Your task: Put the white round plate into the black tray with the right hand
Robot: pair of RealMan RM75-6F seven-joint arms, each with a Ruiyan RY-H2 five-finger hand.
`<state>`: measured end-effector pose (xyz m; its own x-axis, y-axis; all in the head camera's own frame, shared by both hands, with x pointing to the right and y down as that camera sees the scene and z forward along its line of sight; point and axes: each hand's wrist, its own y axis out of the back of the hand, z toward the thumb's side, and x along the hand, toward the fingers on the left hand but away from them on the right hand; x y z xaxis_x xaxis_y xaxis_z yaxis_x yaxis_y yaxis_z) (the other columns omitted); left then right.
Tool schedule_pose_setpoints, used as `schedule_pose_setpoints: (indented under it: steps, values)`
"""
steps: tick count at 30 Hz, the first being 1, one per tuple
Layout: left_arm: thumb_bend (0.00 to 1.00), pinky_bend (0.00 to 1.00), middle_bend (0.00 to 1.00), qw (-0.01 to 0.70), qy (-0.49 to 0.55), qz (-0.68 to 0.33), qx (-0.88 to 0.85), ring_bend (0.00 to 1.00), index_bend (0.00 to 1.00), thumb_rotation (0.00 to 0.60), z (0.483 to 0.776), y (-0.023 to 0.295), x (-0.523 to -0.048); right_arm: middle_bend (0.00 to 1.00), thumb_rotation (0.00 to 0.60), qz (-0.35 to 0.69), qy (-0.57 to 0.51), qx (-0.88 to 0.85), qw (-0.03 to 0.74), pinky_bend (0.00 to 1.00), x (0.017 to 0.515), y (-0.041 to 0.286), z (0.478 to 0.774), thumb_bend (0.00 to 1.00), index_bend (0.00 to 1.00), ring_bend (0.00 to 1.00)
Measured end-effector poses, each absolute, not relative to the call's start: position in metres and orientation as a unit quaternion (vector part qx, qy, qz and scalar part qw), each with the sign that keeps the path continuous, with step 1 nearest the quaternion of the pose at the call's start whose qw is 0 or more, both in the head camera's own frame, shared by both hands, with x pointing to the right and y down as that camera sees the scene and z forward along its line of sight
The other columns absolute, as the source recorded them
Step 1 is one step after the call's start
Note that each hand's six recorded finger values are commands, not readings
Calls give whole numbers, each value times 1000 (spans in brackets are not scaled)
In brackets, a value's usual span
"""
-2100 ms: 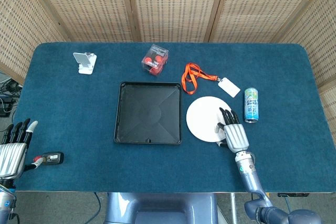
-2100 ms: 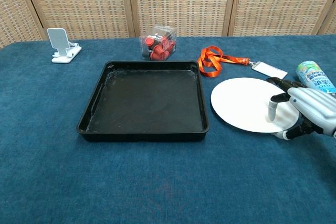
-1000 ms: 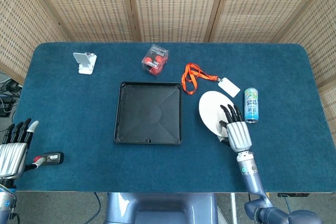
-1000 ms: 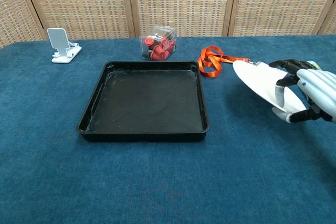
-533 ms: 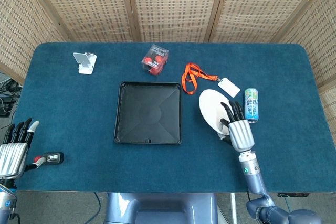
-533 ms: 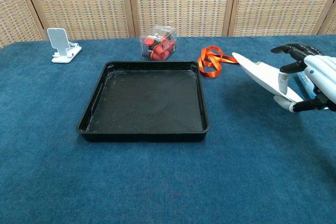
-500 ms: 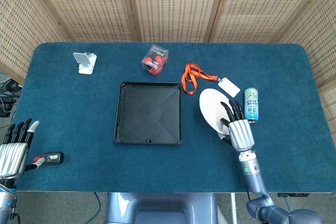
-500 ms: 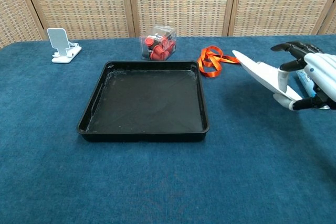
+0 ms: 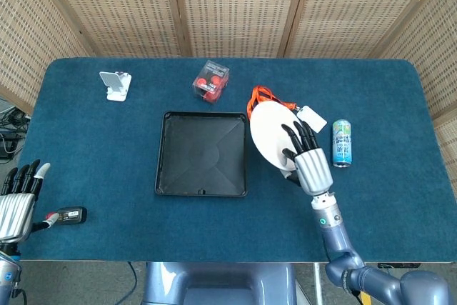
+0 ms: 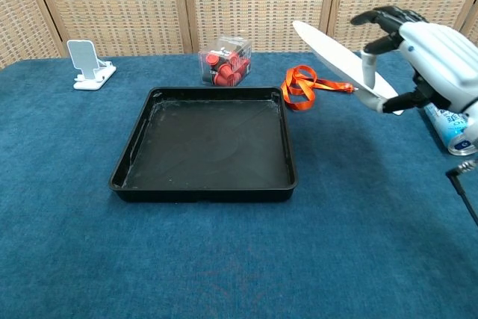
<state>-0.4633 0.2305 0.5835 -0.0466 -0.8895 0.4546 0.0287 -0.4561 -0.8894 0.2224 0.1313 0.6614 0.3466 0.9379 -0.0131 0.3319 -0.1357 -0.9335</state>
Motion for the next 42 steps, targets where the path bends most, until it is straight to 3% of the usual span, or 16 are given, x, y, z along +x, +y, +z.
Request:
schedule_pose_setpoints:
  steps: [17,42]
  values:
    - [0,0,0,368,382,-617,-581,0,0,600,576,225,-467,223,600,280,-431,-723,461,106,127,115,654,509,718,0]
    - [0,0,0,341,394,-623,-584,0,0,600,578,225,-482,227,600,284,-394,-761,430,120,55,127,690,504,719,0]
